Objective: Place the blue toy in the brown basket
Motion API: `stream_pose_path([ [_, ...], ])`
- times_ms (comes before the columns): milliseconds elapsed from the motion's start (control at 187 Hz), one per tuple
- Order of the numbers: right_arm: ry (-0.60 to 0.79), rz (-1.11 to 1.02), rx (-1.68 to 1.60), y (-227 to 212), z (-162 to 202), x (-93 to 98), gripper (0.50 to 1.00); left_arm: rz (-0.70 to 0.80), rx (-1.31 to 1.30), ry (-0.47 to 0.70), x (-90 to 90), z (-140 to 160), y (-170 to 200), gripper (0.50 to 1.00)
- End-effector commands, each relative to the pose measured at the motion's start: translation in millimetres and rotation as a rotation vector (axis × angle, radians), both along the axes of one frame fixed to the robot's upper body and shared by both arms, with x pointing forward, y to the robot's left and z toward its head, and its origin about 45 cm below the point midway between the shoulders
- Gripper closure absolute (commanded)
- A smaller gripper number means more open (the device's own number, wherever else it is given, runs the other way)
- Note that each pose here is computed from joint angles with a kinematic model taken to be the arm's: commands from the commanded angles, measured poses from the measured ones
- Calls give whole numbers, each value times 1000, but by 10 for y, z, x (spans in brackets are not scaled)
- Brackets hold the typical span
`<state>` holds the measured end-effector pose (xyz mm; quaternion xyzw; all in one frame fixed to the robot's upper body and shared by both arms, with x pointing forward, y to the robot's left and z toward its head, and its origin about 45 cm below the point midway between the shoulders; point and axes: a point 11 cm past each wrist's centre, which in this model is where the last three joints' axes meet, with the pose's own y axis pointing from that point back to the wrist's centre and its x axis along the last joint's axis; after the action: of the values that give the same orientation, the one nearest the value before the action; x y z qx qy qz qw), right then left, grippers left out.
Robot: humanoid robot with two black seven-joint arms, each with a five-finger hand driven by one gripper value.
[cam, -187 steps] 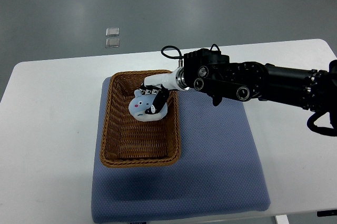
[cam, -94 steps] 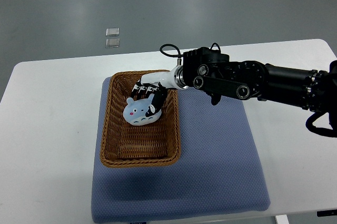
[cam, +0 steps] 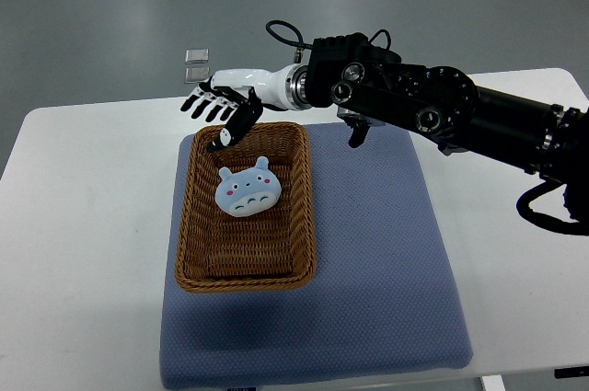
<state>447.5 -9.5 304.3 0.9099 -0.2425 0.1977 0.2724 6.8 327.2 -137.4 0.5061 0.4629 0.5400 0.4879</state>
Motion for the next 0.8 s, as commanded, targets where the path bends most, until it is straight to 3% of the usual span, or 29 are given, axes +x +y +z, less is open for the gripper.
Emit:
stream_pose_path([
  [0,-17,-102,154,-335,302,226,683,-1,0,0,0,0,0,500],
  [278,182,-471,834,-1502,333,524,673,-3,-3,0,-1,-1,-7,500],
  [326,218,-551,972,-1712,235,532,640,-3,-1,0,-1,-1,-6,500],
  [449,254,-707,1171,-2185,-127,472,636,-3,-1,0,-1,-1,-6,500],
  [657,357,-820,1251,-2192,-779,243,636,-3,-1,0,-1,-1,-6,500],
  [796,384,-860,1256,-2189,-1021,136,636,-3,-3,0,-1,-1,-7,500],
])
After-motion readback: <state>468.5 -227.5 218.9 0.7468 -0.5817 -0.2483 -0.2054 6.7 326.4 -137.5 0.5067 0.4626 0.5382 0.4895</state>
